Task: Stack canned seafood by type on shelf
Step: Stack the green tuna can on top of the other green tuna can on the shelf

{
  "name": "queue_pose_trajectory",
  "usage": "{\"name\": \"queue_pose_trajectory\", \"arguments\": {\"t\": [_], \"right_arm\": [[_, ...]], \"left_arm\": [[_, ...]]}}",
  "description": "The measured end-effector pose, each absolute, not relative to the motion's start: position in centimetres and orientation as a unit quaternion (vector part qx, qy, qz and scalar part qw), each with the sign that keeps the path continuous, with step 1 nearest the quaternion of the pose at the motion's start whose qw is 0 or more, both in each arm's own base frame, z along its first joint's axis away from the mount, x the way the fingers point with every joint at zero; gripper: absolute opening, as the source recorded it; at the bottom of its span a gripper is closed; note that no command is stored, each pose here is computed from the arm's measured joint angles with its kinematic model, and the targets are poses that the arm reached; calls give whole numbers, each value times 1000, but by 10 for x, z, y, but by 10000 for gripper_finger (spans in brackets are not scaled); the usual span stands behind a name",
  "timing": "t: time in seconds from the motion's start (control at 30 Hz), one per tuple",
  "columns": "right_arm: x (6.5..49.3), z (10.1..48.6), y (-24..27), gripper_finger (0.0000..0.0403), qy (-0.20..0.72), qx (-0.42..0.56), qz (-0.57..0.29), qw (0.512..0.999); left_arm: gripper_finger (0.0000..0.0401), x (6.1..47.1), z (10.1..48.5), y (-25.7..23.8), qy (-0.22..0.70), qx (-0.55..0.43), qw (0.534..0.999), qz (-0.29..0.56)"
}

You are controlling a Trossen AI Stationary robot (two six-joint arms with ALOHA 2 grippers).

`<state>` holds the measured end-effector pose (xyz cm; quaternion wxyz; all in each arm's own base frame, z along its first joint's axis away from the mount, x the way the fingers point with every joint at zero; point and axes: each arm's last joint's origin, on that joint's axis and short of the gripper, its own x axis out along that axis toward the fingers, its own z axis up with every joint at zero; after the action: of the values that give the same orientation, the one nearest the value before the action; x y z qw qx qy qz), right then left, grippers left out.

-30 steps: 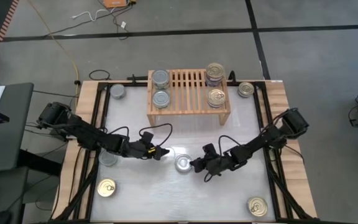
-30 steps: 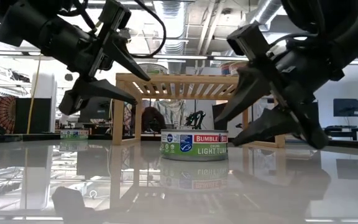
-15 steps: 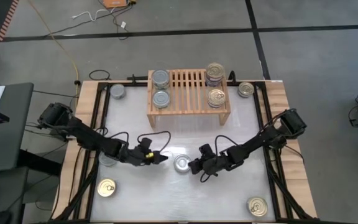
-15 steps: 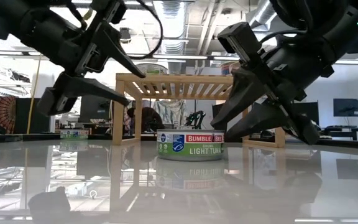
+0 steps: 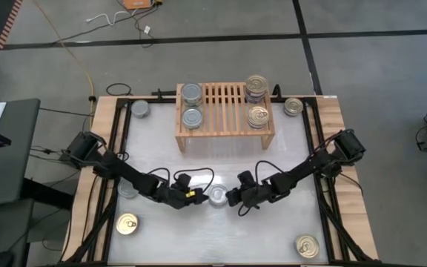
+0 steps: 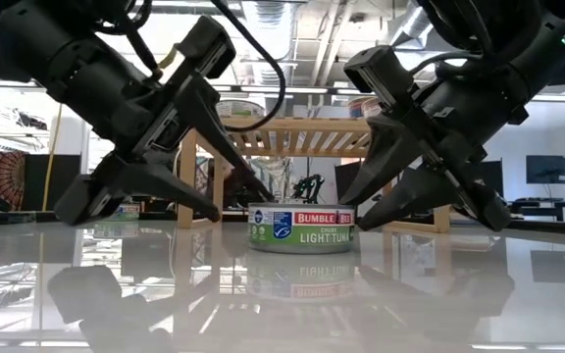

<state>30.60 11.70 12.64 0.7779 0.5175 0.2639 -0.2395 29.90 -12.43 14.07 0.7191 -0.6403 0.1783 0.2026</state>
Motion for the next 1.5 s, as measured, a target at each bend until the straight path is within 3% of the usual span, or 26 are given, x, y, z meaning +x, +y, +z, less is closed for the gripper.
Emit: {"name": "queue_pose_trajectory", "arguments": {"t": [0.37, 0.83, 1.5], "right_arm": [[306, 126, 117, 118, 266, 516, -241, 778], [306, 127, 117, 62, 268, 506, -238, 784], [305, 126, 117, 58, 278, 504, -236, 783]], "left_arm": [[176, 299, 141, -123, 166, -633, 727, 210], [176, 323, 147, -128, 173, -607, 749, 201], [176, 324, 147, -128, 193, -609, 744, 194]]}}
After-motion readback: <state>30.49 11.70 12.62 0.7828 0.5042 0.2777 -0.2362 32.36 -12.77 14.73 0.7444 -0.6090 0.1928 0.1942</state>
